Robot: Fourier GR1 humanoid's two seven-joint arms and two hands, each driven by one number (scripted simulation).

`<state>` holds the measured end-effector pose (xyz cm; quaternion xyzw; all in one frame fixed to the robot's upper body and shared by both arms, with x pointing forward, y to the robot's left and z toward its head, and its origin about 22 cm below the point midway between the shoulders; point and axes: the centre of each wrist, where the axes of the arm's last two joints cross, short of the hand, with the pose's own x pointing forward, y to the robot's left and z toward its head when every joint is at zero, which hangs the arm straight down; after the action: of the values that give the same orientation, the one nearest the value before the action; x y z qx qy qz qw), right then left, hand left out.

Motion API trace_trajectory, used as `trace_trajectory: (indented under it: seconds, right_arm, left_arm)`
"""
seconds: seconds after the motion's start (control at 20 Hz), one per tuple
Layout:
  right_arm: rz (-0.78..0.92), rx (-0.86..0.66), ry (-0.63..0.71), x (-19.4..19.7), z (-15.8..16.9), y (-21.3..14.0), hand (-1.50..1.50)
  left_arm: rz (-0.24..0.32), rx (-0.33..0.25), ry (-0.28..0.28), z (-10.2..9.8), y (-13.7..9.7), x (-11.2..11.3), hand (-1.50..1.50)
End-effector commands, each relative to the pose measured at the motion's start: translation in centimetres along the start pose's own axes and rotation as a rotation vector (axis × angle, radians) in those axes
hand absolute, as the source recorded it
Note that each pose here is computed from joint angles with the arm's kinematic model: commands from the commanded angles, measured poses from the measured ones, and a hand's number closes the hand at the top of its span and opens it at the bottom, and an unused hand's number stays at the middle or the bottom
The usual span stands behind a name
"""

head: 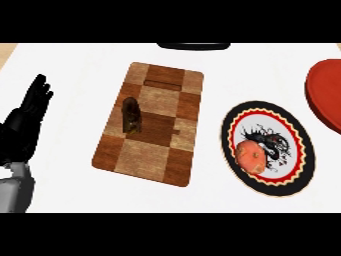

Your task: Pick the croissant from the plate and place it in the bowl

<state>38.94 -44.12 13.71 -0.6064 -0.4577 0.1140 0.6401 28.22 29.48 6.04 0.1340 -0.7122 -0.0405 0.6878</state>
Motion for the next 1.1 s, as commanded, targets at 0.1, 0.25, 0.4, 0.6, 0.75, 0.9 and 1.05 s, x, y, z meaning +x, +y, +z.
trace_trajectory:
  seconds: [0.1, 0.25, 0.4, 0.6, 0.75, 0.9, 1.05]
  right_arm:
    - [0.022, 0.178, 0.198, -4.7, 0.3, 2.0, -1.5]
    - [0.008, 0.255, 0.136, -6.3, -0.5, 0.1, -1.5]
    - [-0.132, 0.228, 0.055, -7.7, -0.3, 0.1, -1.5]
    - [-0.507, 0.081, 0.068, -7.0, -0.5, 0.0, -1.5]
    - [-0.711, -0.032, 0.062, -7.5, -1.1, -1.8, -1.5]
    - [-0.87, -0.091, 0.049, -10.3, -1.4, -4.3, -1.5]
    - [-0.895, -0.063, 0.082, -12.8, -0.9, -4.7, -1.5]
  left_arm:
    - [-0.003, -0.006, 0.002, -0.4, 0.0, 0.7, 0.0]
    - [-0.006, 0.0, 0.002, 0.0, -0.2, -0.3, 0.0]
    - [-0.01, -0.005, 0.002, -0.6, -1.0, -0.2, 0.0]
    - [-0.005, 0.018, 0.012, -0.5, 1.0, -0.1, 0.0]
    - [0.007, 0.018, 0.012, 0.5, -0.1, -0.6, 0.0]
    - [-0.004, 0.027, 0.018, -0.5, 1.1, -0.2, 0.0]
    - [-0.005, 0.042, 0.021, -0.1, 0.1, -1.3, 0.0]
